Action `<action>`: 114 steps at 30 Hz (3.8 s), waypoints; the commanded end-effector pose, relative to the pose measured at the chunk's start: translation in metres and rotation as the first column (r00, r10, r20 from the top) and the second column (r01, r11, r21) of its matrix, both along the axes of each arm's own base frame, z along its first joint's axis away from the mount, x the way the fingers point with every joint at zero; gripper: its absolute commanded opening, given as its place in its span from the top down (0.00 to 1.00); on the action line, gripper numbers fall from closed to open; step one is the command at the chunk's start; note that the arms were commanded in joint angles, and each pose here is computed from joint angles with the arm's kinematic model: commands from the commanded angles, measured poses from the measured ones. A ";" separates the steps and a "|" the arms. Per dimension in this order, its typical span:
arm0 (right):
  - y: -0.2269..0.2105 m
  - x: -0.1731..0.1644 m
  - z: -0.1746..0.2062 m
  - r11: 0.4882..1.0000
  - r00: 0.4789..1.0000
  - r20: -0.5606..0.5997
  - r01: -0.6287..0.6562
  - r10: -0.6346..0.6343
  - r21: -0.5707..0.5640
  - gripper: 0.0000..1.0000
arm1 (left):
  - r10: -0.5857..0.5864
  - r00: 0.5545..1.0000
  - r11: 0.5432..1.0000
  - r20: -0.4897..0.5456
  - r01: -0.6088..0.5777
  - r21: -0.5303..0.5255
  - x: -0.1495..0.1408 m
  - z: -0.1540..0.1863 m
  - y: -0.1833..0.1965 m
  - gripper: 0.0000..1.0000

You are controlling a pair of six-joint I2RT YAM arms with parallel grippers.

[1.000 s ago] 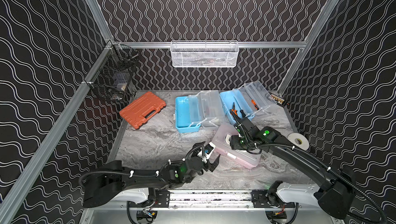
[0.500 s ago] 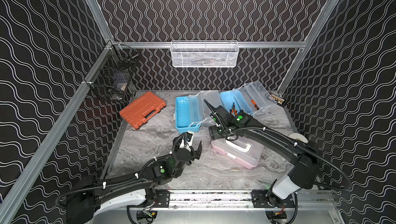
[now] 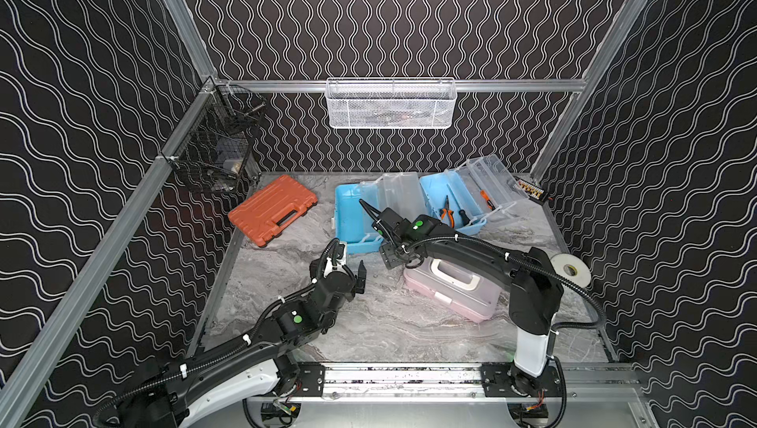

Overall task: Close toolboxes
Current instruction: Move the toolbox to the center of the board, then adjust the toolbox at the center of the board, then move the toolbox to the center of the board.

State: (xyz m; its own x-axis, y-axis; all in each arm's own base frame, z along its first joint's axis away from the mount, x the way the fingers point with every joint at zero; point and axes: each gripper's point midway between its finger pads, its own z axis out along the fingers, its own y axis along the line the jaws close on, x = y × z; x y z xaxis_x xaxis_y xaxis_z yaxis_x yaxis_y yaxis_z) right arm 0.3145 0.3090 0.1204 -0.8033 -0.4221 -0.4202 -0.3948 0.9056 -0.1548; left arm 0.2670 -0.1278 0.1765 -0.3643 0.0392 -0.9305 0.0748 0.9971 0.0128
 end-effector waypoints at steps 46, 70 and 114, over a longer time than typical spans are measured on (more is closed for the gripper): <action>-0.065 0.076 0.051 0.910 0.957 0.014 0.272 -0.291 0.312 0.17 | 0.099 0.970 0.971 -0.223 -0.143 -0.190 0.078 -0.025 0.038 0.01; -0.045 -0.099 -0.003 0.945 0.945 -0.311 0.008 0.099 0.326 0.16 | 0.158 0.944 0.958 -0.290 -0.217 -0.185 0.134 -0.051 0.061 0.01; -0.105 0.026 0.030 0.846 0.935 -0.101 0.351 -0.340 0.400 0.12 | 0.212 0.885 0.958 -0.416 -0.272 -0.090 0.177 -0.087 0.066 0.13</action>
